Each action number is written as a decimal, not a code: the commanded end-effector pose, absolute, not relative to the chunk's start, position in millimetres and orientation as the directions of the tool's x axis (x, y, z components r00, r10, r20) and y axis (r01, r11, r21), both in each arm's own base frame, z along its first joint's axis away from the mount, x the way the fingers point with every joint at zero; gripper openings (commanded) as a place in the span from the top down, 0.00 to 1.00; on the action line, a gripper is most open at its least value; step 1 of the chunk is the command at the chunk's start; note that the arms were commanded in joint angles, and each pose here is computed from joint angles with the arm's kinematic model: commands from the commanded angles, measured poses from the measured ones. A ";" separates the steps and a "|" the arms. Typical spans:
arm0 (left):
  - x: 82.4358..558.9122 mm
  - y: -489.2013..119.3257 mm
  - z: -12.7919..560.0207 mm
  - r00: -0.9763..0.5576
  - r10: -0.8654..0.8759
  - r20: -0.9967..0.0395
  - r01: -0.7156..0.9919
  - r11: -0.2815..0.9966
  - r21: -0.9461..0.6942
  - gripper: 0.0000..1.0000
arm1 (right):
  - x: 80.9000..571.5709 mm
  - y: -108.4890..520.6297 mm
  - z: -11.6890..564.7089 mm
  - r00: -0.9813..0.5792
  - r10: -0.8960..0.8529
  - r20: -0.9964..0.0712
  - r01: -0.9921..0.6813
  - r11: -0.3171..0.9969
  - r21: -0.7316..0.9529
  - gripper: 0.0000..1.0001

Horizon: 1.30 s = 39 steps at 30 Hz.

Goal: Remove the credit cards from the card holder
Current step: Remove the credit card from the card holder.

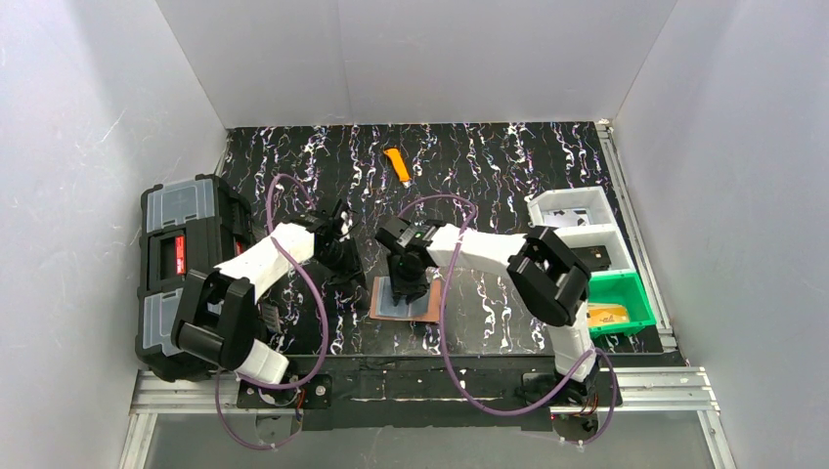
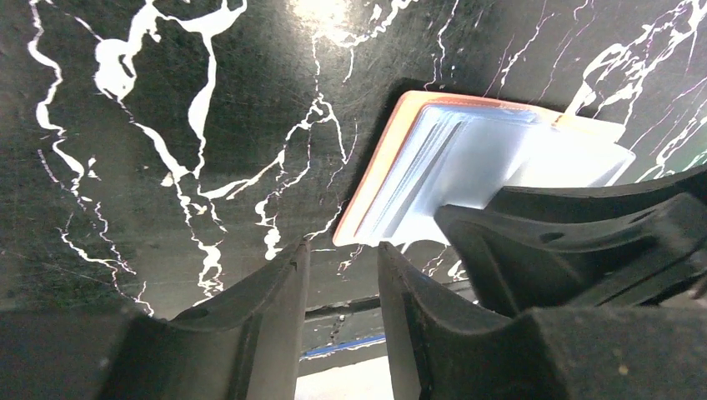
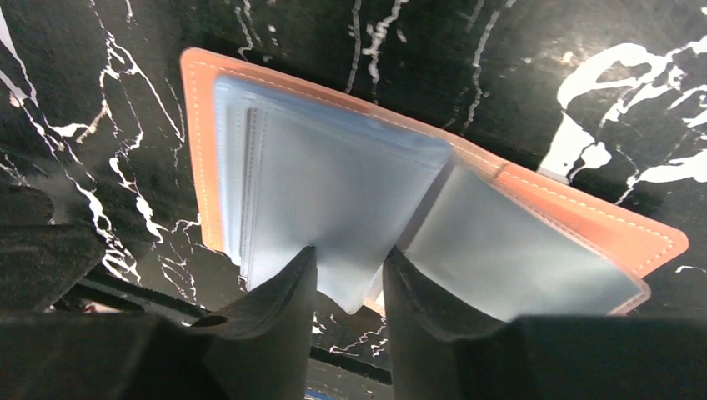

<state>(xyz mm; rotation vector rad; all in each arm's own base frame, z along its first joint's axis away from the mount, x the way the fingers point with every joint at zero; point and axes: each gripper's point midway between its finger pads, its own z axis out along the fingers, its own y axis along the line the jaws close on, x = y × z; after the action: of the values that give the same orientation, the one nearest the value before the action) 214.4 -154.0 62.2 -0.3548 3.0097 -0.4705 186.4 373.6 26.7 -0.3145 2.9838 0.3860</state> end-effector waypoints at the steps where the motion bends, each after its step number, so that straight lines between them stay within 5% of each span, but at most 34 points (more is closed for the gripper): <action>1: 214.2 -169.8 67.5 -0.981 -0.189 -0.037 -0.167 0.929 -0.331 0.66 | 182.2 329.6 -20.0 -0.980 -0.178 -0.089 -0.191 0.968 0.165 0.64; 9: 213.8 -205.0 70.3 -0.991 -0.127 -0.039 -0.104 0.924 -0.368 0.66 | 173.3 329.2 -13.8 -0.983 -0.168 -0.073 -0.183 0.923 0.340 0.85; 18: 219.4 -222.4 61.4 -0.995 -0.096 -0.019 -0.082 0.927 -0.366 0.67 | 173.7 324.3 -11.3 -0.988 -0.146 -0.046 -0.151 0.879 0.453 0.92; 29: 213.3 -240.8 42.5 -0.998 -0.063 0.027 -0.069 0.922 -0.380 0.69 | 173.1 323.7 -7.4 -0.989 -0.139 -0.045 -0.142 0.853 0.502 0.92; 32: 210.3 -241.6 41.4 -0.997 -0.067 0.032 -0.074 0.919 -0.387 0.76 | 176.0 326.2 -2.0 -0.989 -0.136 -0.055 -0.145 0.846 0.513 0.91; 39: 207.2 -241.5 44.1 -0.996 -0.079 0.035 -0.087 0.914 -0.396 0.84 | 192.1 337.9 31.0 -0.984 -0.127 -0.122 -0.174 0.821 0.543 0.70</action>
<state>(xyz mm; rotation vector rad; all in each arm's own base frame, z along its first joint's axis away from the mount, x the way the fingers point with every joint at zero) 212.5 -240.9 37.5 -0.1273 3.0941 -0.6152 186.6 353.5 25.5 -0.2282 2.9158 1.0081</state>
